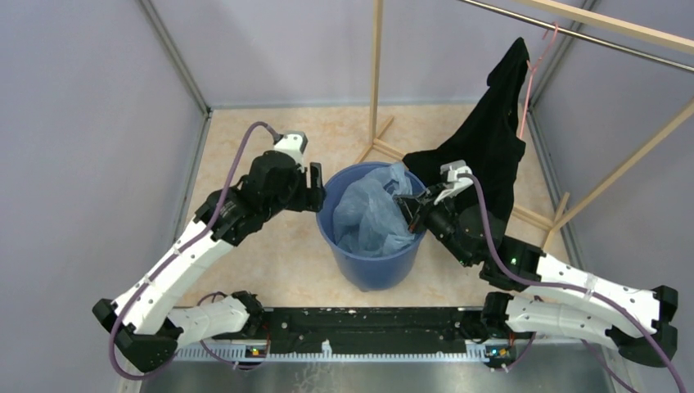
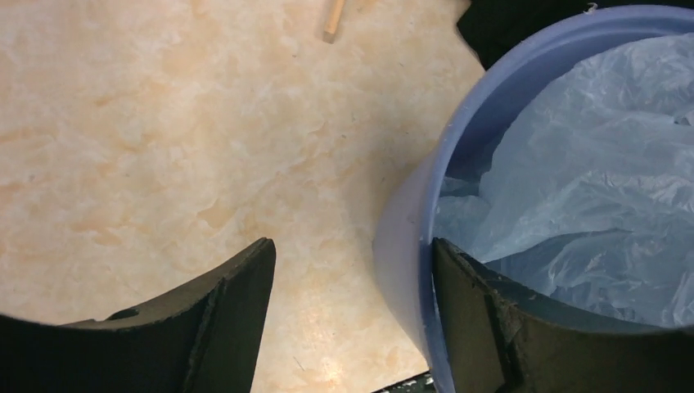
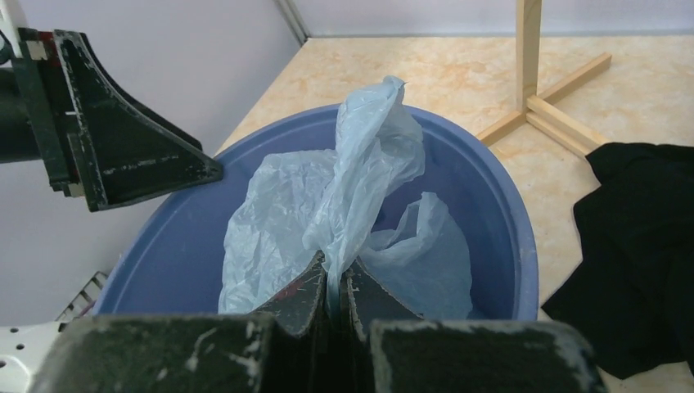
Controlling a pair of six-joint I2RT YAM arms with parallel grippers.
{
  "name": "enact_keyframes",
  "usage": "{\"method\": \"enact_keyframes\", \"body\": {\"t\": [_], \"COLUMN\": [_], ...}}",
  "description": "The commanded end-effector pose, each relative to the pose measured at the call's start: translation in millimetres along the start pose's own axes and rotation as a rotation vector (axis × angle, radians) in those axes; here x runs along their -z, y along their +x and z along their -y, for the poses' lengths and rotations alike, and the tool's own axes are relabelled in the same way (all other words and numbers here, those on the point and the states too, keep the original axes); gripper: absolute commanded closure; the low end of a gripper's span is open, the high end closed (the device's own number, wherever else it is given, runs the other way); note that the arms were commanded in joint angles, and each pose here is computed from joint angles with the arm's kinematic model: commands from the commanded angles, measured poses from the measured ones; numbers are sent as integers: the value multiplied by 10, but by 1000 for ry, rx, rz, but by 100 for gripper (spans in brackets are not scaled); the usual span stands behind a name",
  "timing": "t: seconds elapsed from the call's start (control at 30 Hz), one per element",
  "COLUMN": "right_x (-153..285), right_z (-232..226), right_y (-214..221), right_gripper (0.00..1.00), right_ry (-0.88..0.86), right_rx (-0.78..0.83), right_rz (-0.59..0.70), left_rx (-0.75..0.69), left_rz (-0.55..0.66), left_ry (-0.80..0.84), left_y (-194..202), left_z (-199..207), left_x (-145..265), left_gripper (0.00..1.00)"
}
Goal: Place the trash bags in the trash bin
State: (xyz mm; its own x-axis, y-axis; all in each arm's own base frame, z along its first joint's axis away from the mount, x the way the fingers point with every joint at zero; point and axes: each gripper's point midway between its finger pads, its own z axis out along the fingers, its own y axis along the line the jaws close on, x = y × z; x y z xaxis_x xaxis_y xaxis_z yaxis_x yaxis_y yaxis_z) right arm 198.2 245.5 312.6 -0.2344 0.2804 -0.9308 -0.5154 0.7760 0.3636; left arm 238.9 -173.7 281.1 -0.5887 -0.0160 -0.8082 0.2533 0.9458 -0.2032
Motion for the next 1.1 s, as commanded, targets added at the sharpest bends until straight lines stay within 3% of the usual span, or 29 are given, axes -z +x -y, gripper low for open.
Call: {"method": "enact_keyframes", "body": {"t": [0.0,0.23,0.43,0.57,0.73,0.93,1.0,1.07], "right_x": [-4,-345,-556,-649,-671,-662,-660,-648], "right_z": [-63,-328,-455,-596,-565,-462,-457,-439], "right_y": [-269,-215,-293,-298,-353,-283,-251,-248], "right_gripper": [100,100,100,100,100,100,100,100], "right_ry": [10,-26,-40,-95,-75,-33,-36,-35], "right_rx": [-81,100,183,227,250,238,251,267], "right_rz": [49,-39,-10,-11,19,7,-4,-5], "left_rx": [-85,-189,-205,-178,-186,-127,-110,-104], "left_rz": [-47,23,96,164,170,69,53,51], "left_ry": [120,39,14,-8,37,30,-4,-23], "left_y": [71,-234,-604,-825,-895,-496,-420,-467], "left_z": [191,150,237,254,378,302,209,166], "left_x": [-141,-381,-519,-578,-726,-807,-741,-624], "left_gripper": [33,62,94,100,100,100,86,55]}}
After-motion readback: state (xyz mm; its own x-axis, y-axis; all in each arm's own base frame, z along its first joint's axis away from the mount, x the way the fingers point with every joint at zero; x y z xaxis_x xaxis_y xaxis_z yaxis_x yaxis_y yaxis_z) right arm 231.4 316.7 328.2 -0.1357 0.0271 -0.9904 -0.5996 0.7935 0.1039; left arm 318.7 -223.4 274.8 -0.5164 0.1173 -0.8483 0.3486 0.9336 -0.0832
